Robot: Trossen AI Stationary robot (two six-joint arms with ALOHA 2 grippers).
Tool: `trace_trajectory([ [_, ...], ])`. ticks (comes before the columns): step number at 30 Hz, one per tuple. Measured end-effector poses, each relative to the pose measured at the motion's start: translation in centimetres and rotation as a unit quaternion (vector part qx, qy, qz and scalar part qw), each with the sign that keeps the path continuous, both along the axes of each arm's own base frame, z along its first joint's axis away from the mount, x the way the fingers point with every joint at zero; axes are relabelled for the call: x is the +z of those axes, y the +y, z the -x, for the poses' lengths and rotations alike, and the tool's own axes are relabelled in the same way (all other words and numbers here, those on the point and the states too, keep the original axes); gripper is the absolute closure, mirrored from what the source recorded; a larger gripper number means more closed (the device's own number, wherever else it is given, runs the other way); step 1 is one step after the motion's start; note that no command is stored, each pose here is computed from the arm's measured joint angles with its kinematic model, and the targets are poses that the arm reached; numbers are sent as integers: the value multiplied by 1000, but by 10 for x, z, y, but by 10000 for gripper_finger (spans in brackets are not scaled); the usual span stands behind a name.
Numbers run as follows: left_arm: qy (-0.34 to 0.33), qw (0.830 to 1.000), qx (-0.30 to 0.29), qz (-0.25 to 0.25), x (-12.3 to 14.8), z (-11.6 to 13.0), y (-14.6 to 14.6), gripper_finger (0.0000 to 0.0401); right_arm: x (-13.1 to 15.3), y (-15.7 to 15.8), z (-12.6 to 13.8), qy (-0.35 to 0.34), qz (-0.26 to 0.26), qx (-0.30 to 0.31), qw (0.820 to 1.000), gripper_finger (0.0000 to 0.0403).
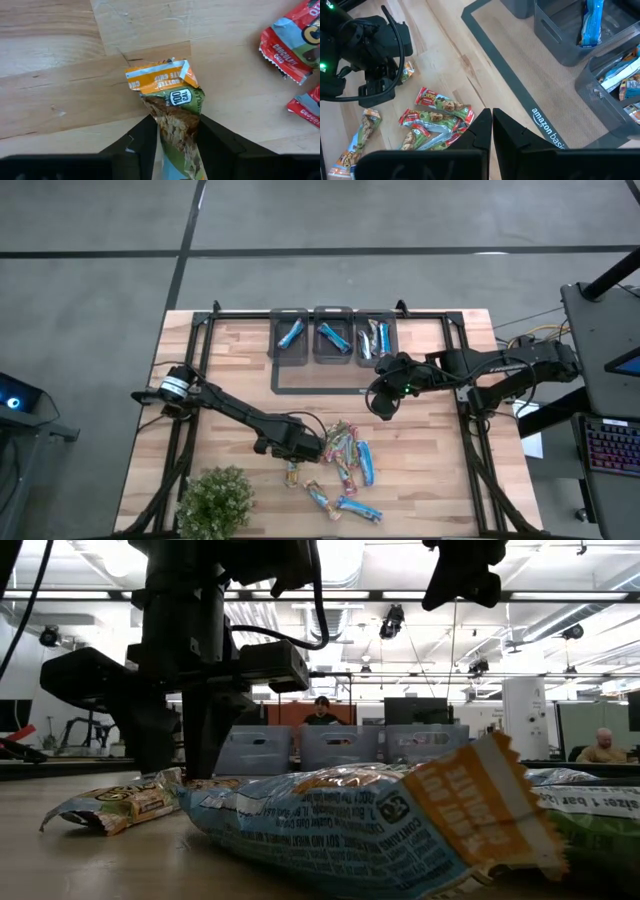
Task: Pick and place Granola Bars by type
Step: Put the yellow granola bar into the right black bin
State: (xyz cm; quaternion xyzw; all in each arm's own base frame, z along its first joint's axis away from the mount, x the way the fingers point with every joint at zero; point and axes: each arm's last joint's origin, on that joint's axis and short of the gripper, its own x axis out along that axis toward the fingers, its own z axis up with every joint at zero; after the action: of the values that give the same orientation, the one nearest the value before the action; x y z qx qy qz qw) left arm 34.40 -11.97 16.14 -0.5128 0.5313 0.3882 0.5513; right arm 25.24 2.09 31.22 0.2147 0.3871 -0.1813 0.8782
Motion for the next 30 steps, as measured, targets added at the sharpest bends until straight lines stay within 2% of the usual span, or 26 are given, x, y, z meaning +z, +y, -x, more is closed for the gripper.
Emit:
trace_trajectory([
  [19, -1, 1000, -9, -1, 0, 0, 0, 325, 0, 0, 0, -1, 7, -5, 1000, 394],
  [30, -9, 1000, -14, 1, 4, -2, -1, 328, 0, 0, 0, -1, 7, -5, 1000, 394],
])
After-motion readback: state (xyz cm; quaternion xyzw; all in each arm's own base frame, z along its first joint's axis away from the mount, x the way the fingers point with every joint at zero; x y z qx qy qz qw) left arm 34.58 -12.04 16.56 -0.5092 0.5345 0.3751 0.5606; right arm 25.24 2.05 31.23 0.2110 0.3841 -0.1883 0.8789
